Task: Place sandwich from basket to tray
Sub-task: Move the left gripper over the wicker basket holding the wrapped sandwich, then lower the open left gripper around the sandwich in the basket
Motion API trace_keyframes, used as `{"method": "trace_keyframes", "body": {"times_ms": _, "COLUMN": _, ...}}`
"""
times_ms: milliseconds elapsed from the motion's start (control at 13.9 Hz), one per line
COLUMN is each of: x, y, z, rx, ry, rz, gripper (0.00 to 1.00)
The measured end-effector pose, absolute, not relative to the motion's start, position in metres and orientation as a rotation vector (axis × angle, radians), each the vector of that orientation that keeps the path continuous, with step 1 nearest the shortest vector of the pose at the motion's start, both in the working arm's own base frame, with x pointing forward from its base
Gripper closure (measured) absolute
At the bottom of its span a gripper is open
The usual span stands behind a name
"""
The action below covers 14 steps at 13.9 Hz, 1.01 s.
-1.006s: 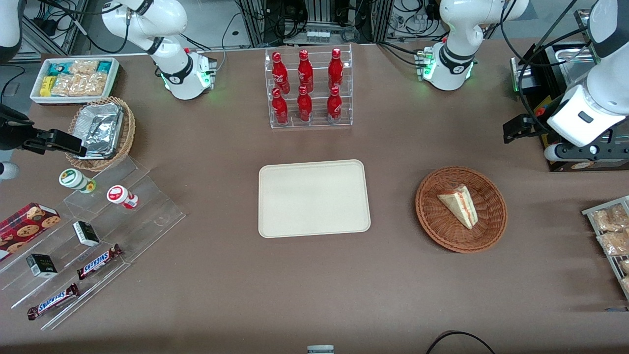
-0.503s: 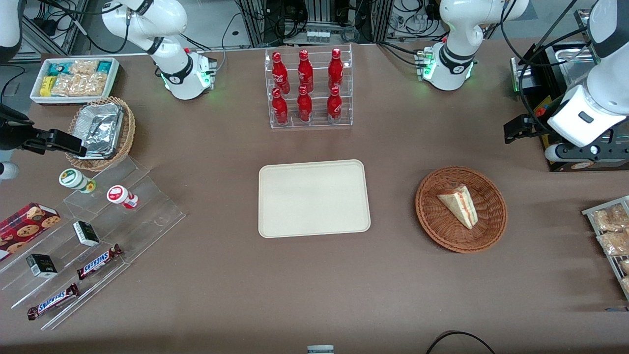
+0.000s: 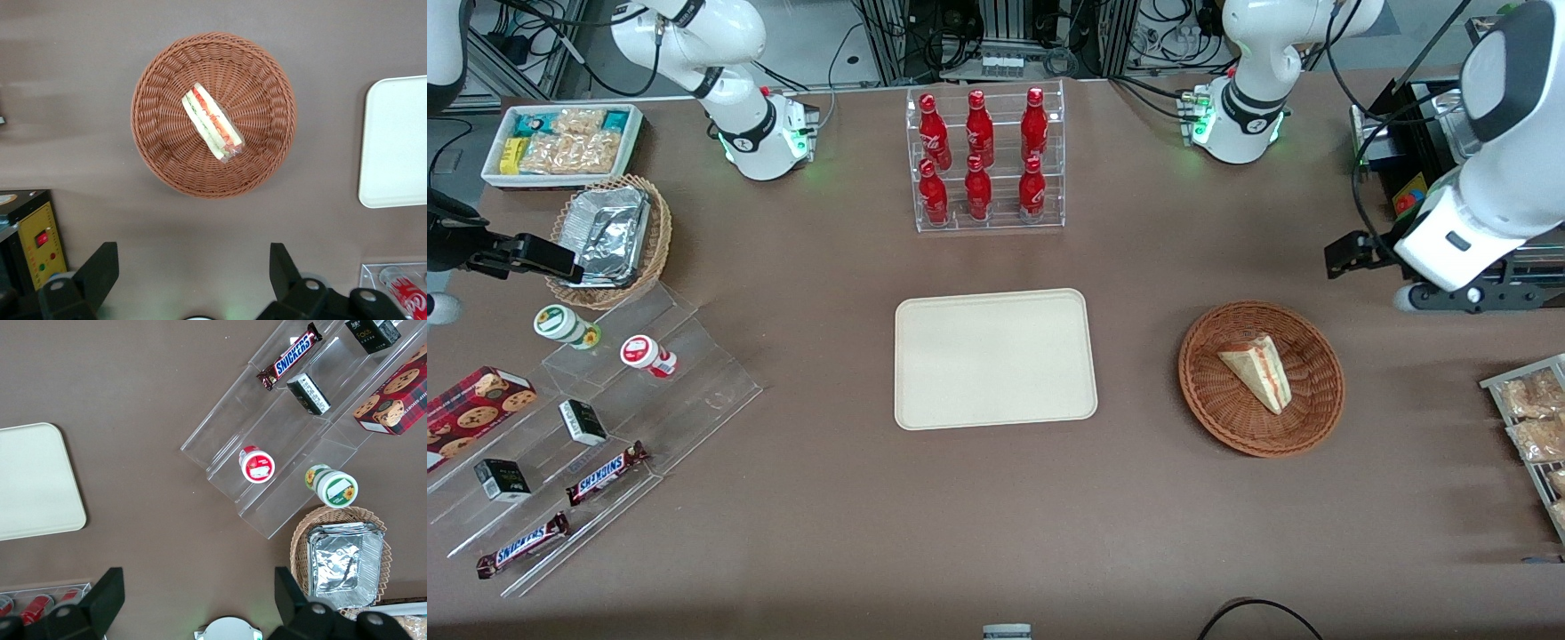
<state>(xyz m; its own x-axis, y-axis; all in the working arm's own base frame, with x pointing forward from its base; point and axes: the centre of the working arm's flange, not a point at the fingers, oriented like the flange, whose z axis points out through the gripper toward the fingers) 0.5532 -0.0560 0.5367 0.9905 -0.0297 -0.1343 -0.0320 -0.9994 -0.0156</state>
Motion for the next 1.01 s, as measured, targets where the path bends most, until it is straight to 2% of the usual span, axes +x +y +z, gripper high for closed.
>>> {"method": "trace_keyframes", "body": {"times_ms": 790, "x": 0.547, "y": -0.056, "z": 0.429, "rx": -3.125, "ry": -0.015, "rz": 0.137, "gripper": 0.0}}
{"method": "trace_keyframes", "body": {"times_ms": 1006, "x": 0.545, "y": -0.057, "z": 0.409, "rx": -3.127, "ry": -0.144, "rz": 0.071, "gripper": 0.0}}
